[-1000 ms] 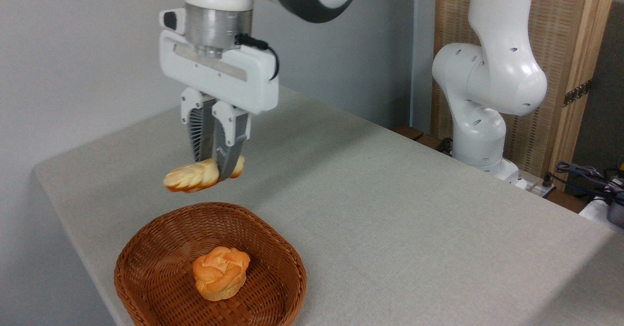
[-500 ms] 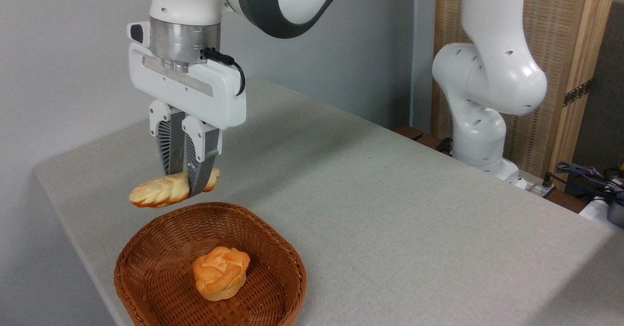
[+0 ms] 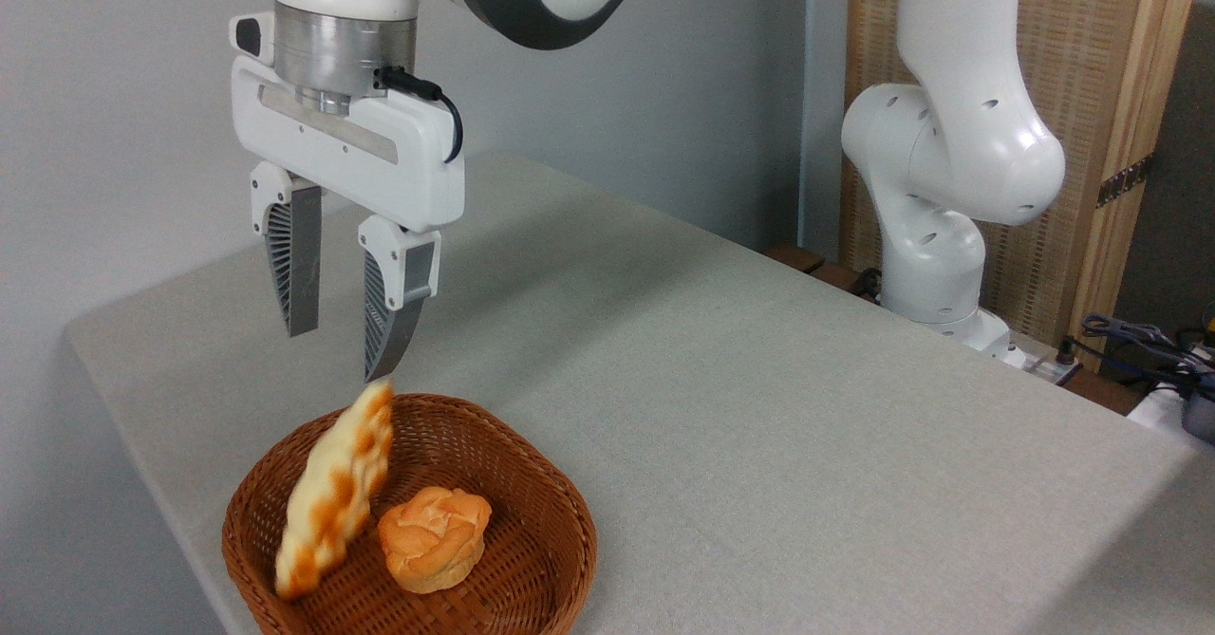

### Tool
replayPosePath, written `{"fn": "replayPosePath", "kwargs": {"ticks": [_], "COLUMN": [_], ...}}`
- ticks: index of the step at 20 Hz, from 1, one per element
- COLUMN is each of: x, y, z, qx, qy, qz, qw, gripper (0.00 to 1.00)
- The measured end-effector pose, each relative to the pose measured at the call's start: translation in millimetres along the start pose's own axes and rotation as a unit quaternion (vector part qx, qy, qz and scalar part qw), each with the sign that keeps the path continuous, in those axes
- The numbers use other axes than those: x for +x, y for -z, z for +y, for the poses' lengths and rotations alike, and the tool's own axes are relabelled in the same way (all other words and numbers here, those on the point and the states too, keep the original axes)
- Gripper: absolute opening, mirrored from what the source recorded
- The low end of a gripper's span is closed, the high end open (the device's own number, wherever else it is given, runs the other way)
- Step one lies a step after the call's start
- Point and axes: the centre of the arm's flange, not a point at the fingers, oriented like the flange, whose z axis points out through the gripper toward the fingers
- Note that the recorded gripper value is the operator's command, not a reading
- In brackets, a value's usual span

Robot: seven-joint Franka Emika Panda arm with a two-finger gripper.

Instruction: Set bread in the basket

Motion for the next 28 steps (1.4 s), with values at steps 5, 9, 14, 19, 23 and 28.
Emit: {"fn": "replayPosePath", "kwargs": {"ticks": [5,9,14,19,23,28], "x": [0.3,-3.0,-7.6,-7.7,-26.7,-47.9], "y": [14.2,26.0,40.2,56.1,65.6,61.8], "z": [-5.2,-4.3,7.3,17.1,25.3,33.9], "qx": [-0.013,-0.031,-0.059,-0.065,-0.068,-0.074], "qy": [0.0,-0.022,-0.073,-0.121,-0.125,-0.125], "qz": [-0.03,-0.066,-0.107,-0.104,-0.109,-0.12], "qw": [0.9995,0.997,0.9898,0.9851,0.9838,0.982], "gripper": [1.0,1.0,1.0,1.0,1.0,1.0]}}
